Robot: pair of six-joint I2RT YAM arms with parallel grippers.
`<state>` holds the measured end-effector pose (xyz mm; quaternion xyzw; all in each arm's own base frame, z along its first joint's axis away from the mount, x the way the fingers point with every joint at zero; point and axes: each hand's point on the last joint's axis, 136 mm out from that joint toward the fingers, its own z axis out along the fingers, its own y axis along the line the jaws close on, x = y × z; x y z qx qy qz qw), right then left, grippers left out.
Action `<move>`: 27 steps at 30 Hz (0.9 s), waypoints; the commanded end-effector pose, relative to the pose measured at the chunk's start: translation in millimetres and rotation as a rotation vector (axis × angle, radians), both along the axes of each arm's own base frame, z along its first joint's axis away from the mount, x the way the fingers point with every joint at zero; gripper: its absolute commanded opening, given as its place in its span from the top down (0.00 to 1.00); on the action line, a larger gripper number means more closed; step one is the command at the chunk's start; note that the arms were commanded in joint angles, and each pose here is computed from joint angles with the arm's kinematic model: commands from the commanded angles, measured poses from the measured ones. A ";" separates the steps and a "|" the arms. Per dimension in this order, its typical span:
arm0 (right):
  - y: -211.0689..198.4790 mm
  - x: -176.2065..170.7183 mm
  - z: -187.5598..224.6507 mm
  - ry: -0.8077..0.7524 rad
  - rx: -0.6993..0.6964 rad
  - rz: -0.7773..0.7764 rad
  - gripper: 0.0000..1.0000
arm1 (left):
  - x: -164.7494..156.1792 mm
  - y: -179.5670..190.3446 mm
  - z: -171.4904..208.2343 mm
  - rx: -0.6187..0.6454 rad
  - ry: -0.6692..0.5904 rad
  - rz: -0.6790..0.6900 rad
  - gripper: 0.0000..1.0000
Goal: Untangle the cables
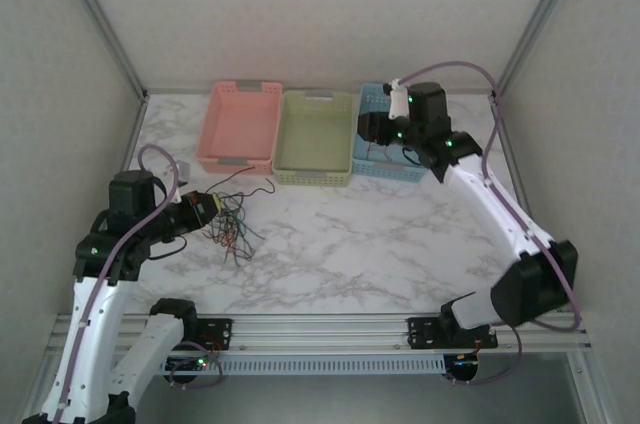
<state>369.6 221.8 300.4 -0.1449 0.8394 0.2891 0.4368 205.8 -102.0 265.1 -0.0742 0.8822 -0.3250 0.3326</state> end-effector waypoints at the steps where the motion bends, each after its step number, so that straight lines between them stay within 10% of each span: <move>1: 35.0 -48.5 16.0 -0.079 0.097 0.235 0.50 | 1.7 -18.7 21.2 -0.090 -0.048 -0.085 1.00; 17: 147.5 -150.1 4.5 -0.292 -0.043 0.729 0.24 | -0.7 -31.1 16.2 -0.122 -0.016 -0.147 1.00; 27: 183.6 -165.1 1.0 -0.363 -0.098 0.888 0.32 | -1.3 -30.6 15.2 -0.112 -0.015 -0.146 1.00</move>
